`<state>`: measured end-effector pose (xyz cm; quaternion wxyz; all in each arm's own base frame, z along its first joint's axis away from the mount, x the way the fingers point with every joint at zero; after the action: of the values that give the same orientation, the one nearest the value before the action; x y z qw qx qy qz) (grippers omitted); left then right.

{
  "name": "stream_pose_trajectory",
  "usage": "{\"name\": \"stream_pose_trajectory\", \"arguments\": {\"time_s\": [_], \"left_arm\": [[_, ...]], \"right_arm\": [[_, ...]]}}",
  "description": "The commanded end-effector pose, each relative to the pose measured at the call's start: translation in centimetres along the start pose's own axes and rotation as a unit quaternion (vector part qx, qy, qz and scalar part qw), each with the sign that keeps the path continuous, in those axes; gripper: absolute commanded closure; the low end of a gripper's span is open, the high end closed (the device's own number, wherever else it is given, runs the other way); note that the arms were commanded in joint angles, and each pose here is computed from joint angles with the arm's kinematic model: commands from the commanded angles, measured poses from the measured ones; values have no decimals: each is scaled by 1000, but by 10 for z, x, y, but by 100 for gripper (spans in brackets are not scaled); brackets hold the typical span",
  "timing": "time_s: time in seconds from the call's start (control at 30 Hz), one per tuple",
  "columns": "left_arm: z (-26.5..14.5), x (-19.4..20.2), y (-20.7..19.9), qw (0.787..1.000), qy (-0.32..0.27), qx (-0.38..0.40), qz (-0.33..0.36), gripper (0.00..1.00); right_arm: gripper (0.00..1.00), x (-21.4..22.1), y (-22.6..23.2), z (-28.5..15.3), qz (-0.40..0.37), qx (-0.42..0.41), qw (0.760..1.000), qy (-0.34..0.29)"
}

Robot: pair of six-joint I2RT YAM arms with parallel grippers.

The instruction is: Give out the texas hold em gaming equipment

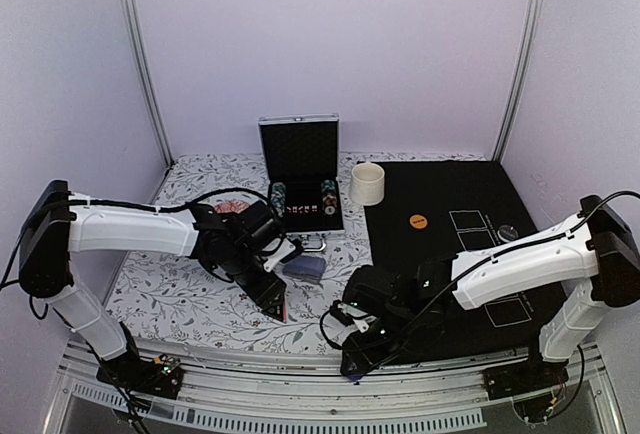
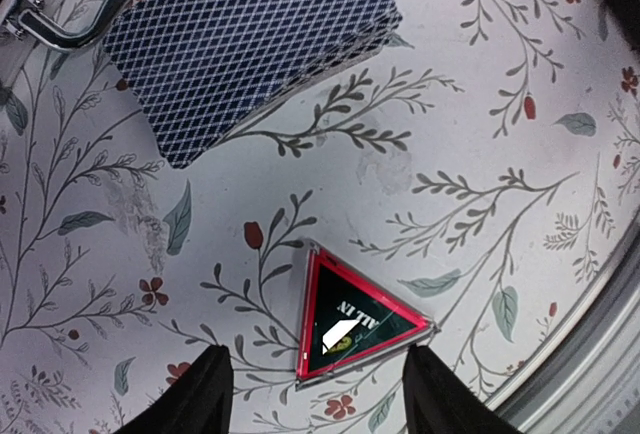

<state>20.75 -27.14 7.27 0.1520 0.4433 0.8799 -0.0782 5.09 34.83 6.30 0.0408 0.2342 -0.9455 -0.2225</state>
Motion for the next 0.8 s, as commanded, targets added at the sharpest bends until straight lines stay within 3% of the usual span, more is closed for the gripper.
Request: {"name": "stream_pose_trajectory", "arguments": {"time_s": [0.0,0.27,0.6,0.77], "left_arm": [[-6,4,6,1000,-4,-7,-9,40],[-9,4,7,1000,-8,-6,-16,40],[-3,13,3,999,6,6,-32,40],[3,14,-2,999,15,16,-36,25]], "right_arm": [[73,-16,41,-7,-55,-73,996,-20],[74,-58,42,-45,-49,-99,991,-82],[74,-91,-53,-93,79,-16,985,-151],[73,-92,-92,-109,122,33,978,-163]]}}
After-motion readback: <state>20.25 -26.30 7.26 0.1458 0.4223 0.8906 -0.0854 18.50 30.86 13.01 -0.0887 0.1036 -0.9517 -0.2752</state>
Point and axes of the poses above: each gripper's point midway between its finger pads, its own z axis out along the fingers, its own y axis along the line the jaws close on, x = y × z, the point moved 2 cm from there along -z, back along the fingers, and after that the axes turned 7 degrees about z, right-handed, at the moved point
